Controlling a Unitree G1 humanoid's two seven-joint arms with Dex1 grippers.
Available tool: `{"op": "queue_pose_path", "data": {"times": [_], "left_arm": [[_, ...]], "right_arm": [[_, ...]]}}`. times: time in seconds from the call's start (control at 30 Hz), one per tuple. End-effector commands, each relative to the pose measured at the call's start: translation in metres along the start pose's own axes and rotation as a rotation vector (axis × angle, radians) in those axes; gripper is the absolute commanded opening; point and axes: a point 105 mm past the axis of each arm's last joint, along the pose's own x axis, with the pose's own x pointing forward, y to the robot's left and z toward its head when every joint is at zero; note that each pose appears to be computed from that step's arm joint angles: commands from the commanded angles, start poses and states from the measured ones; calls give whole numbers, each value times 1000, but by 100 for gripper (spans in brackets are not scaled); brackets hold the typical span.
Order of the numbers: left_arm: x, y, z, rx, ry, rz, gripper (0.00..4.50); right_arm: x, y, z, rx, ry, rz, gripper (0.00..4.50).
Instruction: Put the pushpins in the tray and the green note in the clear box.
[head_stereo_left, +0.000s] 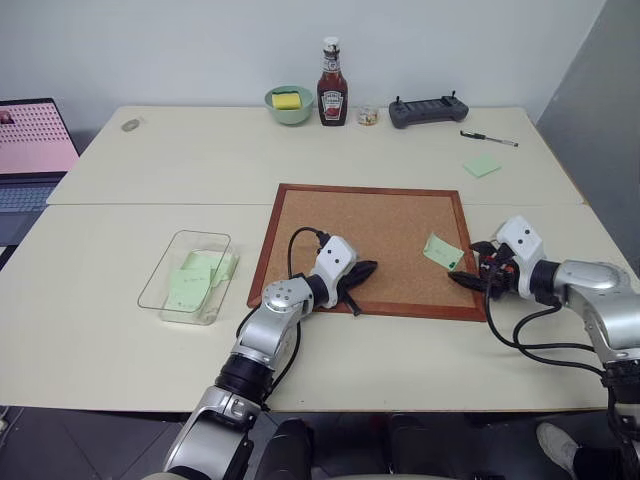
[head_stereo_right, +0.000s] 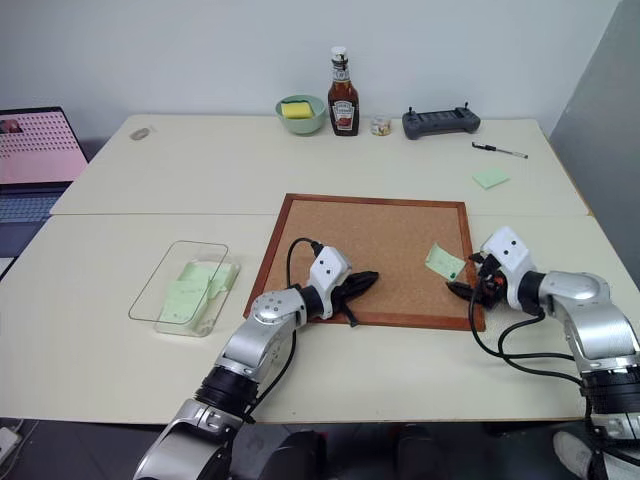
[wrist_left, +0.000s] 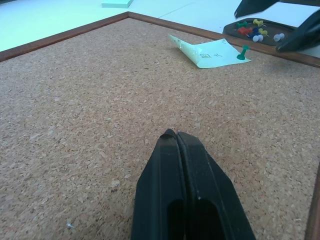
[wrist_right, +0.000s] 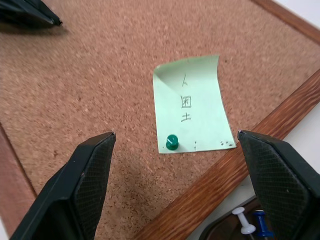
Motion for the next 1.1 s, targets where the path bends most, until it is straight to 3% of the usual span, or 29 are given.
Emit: {"op": "queue_pose_path", "data": {"times": [0.03,0.7,1.1], "left_arm": [[-4,2,-15,-20,52,19,0],[-4,1,-15,-23,49,22,0],[-4,2,-16,-30,49,25,0]], "right_arm": [[2,-5,10,-57,-26,3,377],[5,-12,10,-78,-20,15,2],[-12,-6,49,-157,-107,40,2]]}}
